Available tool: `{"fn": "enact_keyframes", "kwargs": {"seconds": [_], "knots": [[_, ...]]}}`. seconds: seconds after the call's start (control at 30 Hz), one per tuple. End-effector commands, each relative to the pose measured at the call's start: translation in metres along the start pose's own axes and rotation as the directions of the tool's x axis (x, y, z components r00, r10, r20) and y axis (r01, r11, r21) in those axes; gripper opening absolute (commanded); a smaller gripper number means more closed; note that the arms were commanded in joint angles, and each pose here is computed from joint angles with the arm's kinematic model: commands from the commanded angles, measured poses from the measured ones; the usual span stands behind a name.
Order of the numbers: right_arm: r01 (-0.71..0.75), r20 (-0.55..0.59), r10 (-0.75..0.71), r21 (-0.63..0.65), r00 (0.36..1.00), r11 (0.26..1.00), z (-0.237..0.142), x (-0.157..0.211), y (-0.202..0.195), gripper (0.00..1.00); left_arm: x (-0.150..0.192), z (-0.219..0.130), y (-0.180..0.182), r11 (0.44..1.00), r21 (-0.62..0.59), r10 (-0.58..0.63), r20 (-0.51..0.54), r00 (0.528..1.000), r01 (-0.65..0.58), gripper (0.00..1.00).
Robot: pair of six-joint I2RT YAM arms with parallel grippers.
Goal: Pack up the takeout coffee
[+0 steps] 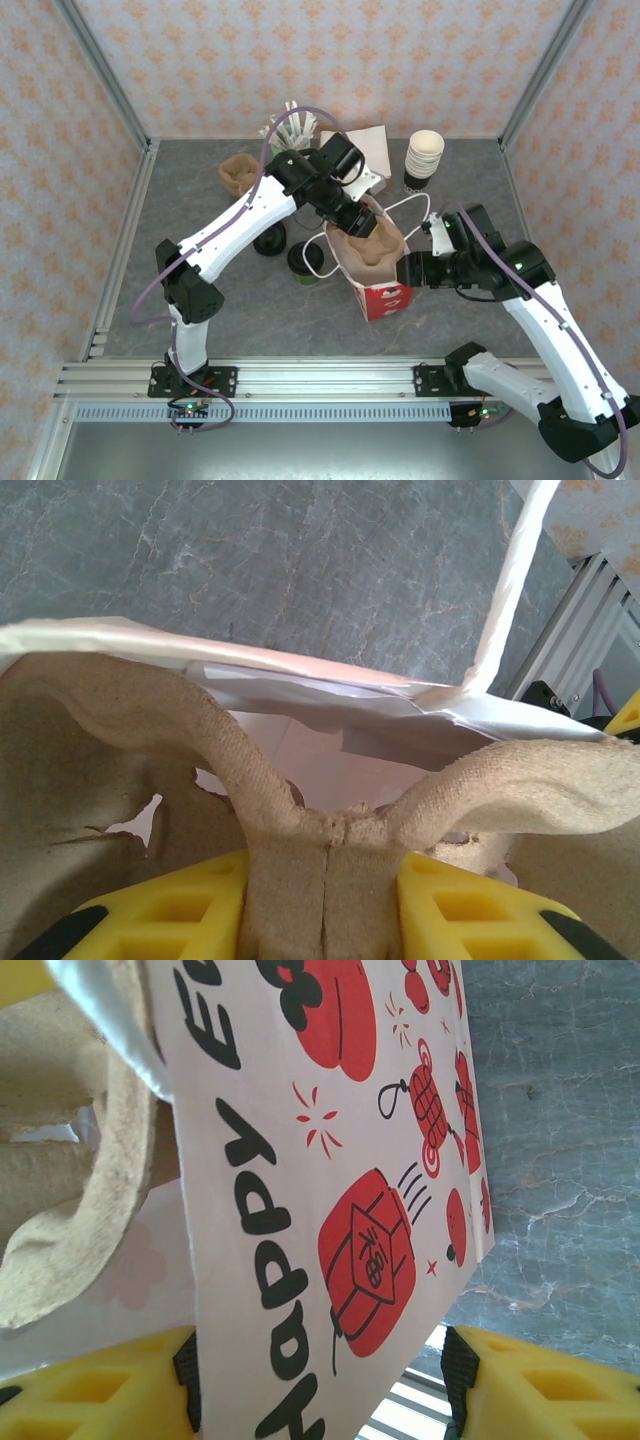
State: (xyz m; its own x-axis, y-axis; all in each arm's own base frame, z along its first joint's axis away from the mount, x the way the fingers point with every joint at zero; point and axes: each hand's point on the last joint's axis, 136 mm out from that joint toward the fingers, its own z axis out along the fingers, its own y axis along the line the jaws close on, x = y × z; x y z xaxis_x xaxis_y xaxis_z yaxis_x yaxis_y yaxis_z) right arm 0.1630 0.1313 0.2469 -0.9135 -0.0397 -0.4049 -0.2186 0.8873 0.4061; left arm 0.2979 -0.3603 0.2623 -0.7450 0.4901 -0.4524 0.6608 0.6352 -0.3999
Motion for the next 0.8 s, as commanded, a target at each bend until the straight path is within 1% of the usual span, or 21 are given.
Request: {"fn": "enact_keyframes", "kwargs": {"seconds": [0.0,0.1,0.17,0.2,0.33,0.47,0.57,0.67,0.77], "knots": [[0.011,-0.009,-0.011,0.003,1.0,1.0,-0.01,0.006,0.001,0.65,-0.012,0.0,0.005,0.999,-0.04,0.016,0.049,0.999,-0.014,0.35],[0.001,0.047,-0.002,0.005,0.999,1.0,-0.016,-0.005,0.003,0.65,-0.007,0.005,0.006,0.997,-0.056,0.05,0.037,0.998,-0.047,0.34],[-0.01,0.104,0.009,0.012,0.995,1.0,-0.023,-0.015,0.003,0.64,-0.003,0.009,0.011,0.987,-0.124,0.102,0.022,0.995,-0.099,0.33],[-0.009,0.124,0.008,0.005,0.992,1.0,-0.025,-0.018,0.005,0.64,-0.002,0.01,0.011,0.983,-0.14,0.124,0.019,0.992,-0.12,0.34],[-0.003,0.173,0.005,-0.012,0.985,1.0,-0.035,-0.027,0.011,0.65,0.004,0.019,0.007,0.974,-0.149,0.172,-0.002,0.985,-0.17,0.34],[-0.018,0.239,0.012,0.023,0.971,1.0,-0.044,-0.039,0.006,0.65,0.01,0.023,0.003,0.96,-0.164,0.223,-0.028,0.974,-0.225,0.34],[-0.037,0.284,0.021,0.051,0.959,0.998,-0.047,-0.049,0.002,0.65,0.012,0.025,0.005,0.952,-0.185,0.239,-0.041,0.97,-0.243,0.34],[-0.046,0.314,0.021,0.074,0.949,0.996,-0.044,-0.057,-0.003,0.65,0.015,0.028,0.005,0.947,-0.189,0.253,-0.053,0.966,-0.259,0.34],[-0.028,0.319,0.001,0.081,0.948,0.996,-0.036,-0.064,-0.004,0.66,0.015,0.028,0.002,0.941,-0.191,0.274,-0.054,0.96,-0.279,0.34]]}}
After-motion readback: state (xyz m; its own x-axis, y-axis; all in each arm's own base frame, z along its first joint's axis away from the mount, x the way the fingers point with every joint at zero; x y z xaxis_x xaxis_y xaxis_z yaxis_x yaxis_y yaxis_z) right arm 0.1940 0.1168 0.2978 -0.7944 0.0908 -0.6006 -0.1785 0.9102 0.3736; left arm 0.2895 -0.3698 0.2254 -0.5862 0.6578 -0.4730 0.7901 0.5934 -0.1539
